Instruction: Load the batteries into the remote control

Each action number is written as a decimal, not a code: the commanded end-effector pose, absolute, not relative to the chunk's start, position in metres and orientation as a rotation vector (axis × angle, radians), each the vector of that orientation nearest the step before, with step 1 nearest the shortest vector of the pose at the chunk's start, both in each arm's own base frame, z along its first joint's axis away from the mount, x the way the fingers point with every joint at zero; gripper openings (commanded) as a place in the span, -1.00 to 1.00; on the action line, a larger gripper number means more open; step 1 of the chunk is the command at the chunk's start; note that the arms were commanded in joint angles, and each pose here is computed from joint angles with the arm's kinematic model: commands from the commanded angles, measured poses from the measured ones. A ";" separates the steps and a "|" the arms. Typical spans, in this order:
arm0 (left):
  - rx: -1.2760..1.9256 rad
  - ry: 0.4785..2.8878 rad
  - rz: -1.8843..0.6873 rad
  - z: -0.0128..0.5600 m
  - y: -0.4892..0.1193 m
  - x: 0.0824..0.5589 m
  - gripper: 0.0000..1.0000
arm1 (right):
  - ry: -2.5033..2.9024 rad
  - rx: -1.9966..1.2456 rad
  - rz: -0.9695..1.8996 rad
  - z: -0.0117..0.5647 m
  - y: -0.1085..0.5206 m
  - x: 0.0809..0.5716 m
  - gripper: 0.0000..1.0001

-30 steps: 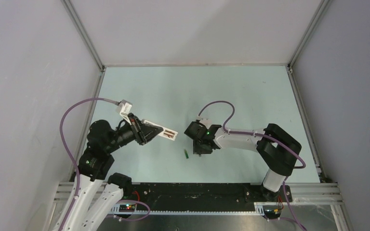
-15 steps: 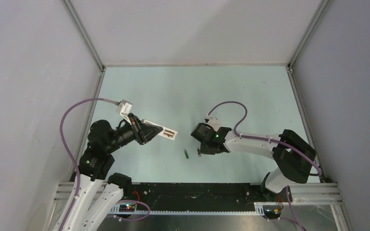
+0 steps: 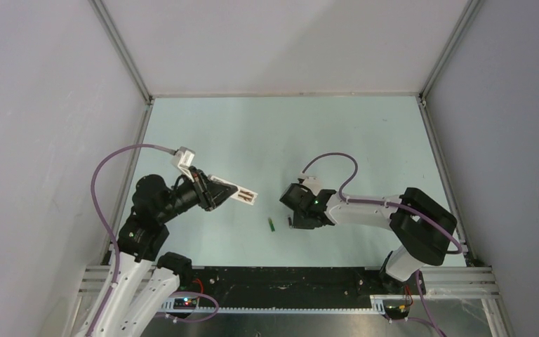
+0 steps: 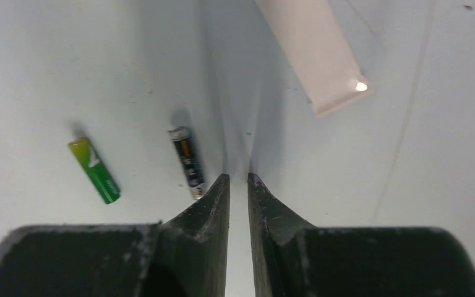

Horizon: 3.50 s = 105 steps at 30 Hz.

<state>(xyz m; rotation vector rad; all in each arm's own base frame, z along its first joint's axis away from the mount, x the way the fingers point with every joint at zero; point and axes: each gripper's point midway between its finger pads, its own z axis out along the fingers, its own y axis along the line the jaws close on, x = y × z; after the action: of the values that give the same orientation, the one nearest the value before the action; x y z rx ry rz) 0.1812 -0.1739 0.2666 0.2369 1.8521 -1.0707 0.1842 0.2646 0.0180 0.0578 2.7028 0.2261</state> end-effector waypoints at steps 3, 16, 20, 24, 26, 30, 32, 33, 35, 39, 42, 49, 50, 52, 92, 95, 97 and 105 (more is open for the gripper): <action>0.214 1.803 -1.045 0.274 -0.170 0.186 -1.00 | 2.704 0.025 0.352 0.010 0.293 0.181 -0.62; 0.205 1.820 -0.994 0.271 -0.167 0.196 -1.00 | 2.637 0.032 0.408 0.042 0.307 0.193 -0.59; 0.204 1.817 -0.982 0.272 -0.166 0.199 -1.00 | 2.585 0.015 0.375 0.057 0.303 0.202 -0.39; 0.199 1.809 -0.969 0.275 -0.164 0.200 -1.00 | 2.572 -0.008 0.334 0.055 0.303 0.209 -0.35; 0.175 1.807 -0.948 0.276 -0.160 0.202 -1.00 | 2.573 -0.019 0.310 0.051 0.303 0.214 -0.35; 0.139 1.796 -0.910 0.280 -0.153 0.203 -1.00 | 2.568 -0.037 0.254 0.045 0.303 0.222 -0.31; 0.138 1.789 -0.906 0.282 -0.152 0.202 -1.00 | 2.561 -0.045 0.215 0.042 0.302 0.226 -0.23; 0.139 1.792 -0.908 0.282 -0.152 0.202 -1.00 | 2.555 -0.045 0.199 0.042 0.301 0.228 -0.21; 0.137 1.797 -0.913 0.281 -0.153 0.201 -0.99 | 2.552 -0.047 0.166 0.039 0.299 0.231 -0.18; 0.126 1.813 -0.928 0.278 -0.154 0.201 -0.99 | 2.548 -0.036 0.105 0.037 0.291 0.235 -0.13; 0.126 1.816 -0.937 0.278 -0.155 0.200 -1.00 | 2.553 -0.039 0.076 0.035 0.286 0.236 -0.13; 0.130 1.814 -0.942 0.279 -0.155 0.198 -1.00 | 2.574 -0.067 0.036 0.032 0.280 0.228 -0.13; 0.128 1.815 -0.943 0.278 -0.155 0.198 -1.00 | 2.577 -0.070 0.029 0.032 0.279 0.226 -0.13; 0.127 1.817 -0.945 0.277 -0.155 0.198 -1.00 | 2.580 -0.075 0.023 0.031 0.278 0.225 -0.13; 0.069 1.752 -0.860 0.289 -0.138 0.198 -1.00 | 2.608 -0.267 -0.020 0.023 0.291 0.225 -0.10; 0.074 1.752 -0.858 0.288 -0.138 0.196 -1.00 | 2.611 -0.294 -0.031 0.025 0.288 0.223 -0.11; 0.075 1.750 -0.857 0.289 -0.138 0.196 -0.99 | 2.620 -0.323 -0.031 0.024 0.288 0.220 -0.10; 0.074 1.746 -0.853 0.290 -0.137 0.194 -1.00 | 2.669 -0.381 -0.027 0.018 0.280 0.203 -0.15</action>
<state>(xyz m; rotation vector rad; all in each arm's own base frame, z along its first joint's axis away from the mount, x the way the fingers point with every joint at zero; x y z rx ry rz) 0.1935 -0.1407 0.2656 0.0593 1.8261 -0.8732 0.2211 0.2938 0.0198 -0.3104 2.6213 0.0131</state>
